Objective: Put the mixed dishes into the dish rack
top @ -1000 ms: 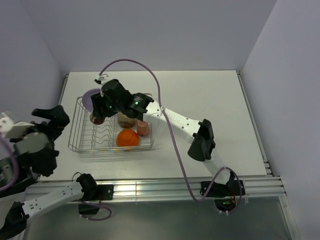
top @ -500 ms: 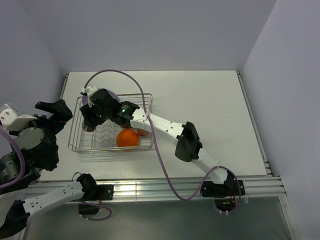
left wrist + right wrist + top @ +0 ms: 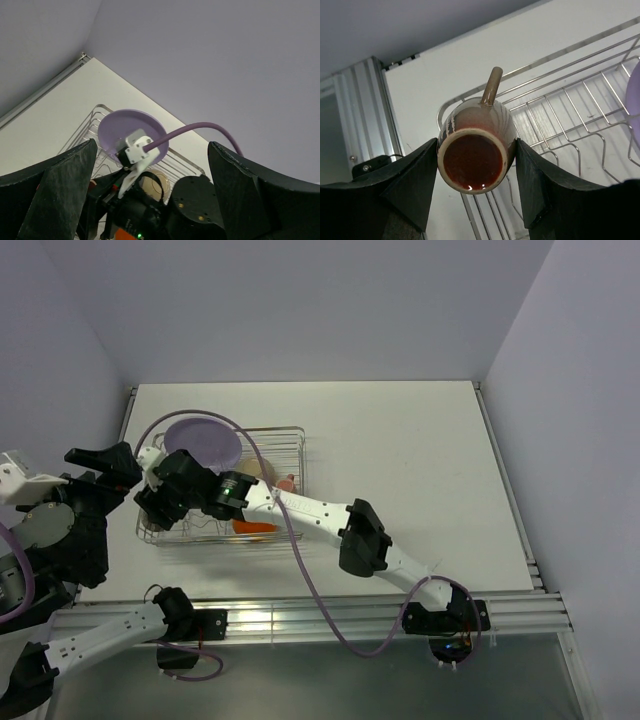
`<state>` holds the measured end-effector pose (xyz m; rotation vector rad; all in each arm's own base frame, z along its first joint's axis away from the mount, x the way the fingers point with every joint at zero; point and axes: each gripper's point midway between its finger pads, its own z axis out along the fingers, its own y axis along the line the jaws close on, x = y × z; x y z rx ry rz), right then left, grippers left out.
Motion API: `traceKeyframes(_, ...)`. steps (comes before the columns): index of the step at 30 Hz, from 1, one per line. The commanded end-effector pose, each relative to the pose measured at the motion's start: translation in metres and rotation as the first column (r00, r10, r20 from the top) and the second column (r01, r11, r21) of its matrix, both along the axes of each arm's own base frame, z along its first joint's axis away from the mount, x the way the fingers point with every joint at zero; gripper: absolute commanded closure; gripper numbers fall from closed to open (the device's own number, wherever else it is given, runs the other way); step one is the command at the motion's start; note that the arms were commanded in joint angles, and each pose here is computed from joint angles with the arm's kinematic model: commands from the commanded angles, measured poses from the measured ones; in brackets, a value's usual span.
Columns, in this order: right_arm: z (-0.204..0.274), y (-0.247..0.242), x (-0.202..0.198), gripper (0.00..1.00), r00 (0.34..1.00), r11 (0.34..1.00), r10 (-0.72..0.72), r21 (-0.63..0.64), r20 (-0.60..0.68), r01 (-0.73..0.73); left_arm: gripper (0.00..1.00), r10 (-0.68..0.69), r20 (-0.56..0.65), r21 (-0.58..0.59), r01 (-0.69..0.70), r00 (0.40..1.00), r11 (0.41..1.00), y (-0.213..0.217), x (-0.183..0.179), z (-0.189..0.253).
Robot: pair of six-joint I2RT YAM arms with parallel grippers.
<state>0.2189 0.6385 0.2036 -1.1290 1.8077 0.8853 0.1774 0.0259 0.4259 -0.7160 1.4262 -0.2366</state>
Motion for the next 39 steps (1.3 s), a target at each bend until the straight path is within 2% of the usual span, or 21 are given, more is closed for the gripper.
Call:
traceKeyframes(1,0.032,0.011,0.012,1.00,0.996,0.996,-0.003,0.092,0.087,-0.005,0.01,-0.032,0.015,-0.025,0.032,0.999,0.999,-0.004,-0.001,0.009)
traceKeyframes(13,-0.005,0.015,0.027,1.00,0.992,0.999,-0.034,0.031,0.122,0.031,0.01,-0.070,0.018,-0.032,0.070,0.997,0.997,-0.013,0.002,0.008)
traceKeyframes(24,-0.017,0.015,0.040,1.00,0.983,0.998,-0.059,0.006,0.174,0.059,0.01,-0.088,0.016,-0.036,0.089,0.996,0.995,-0.017,0.003,0.006)
traceKeyframes(39,-0.040,0.019,0.042,0.98,0.983,0.998,-0.056,-0.018,0.173,0.060,0.01,-0.094,0.020,-0.042,0.095,0.995,0.995,-0.017,0.002,0.004)
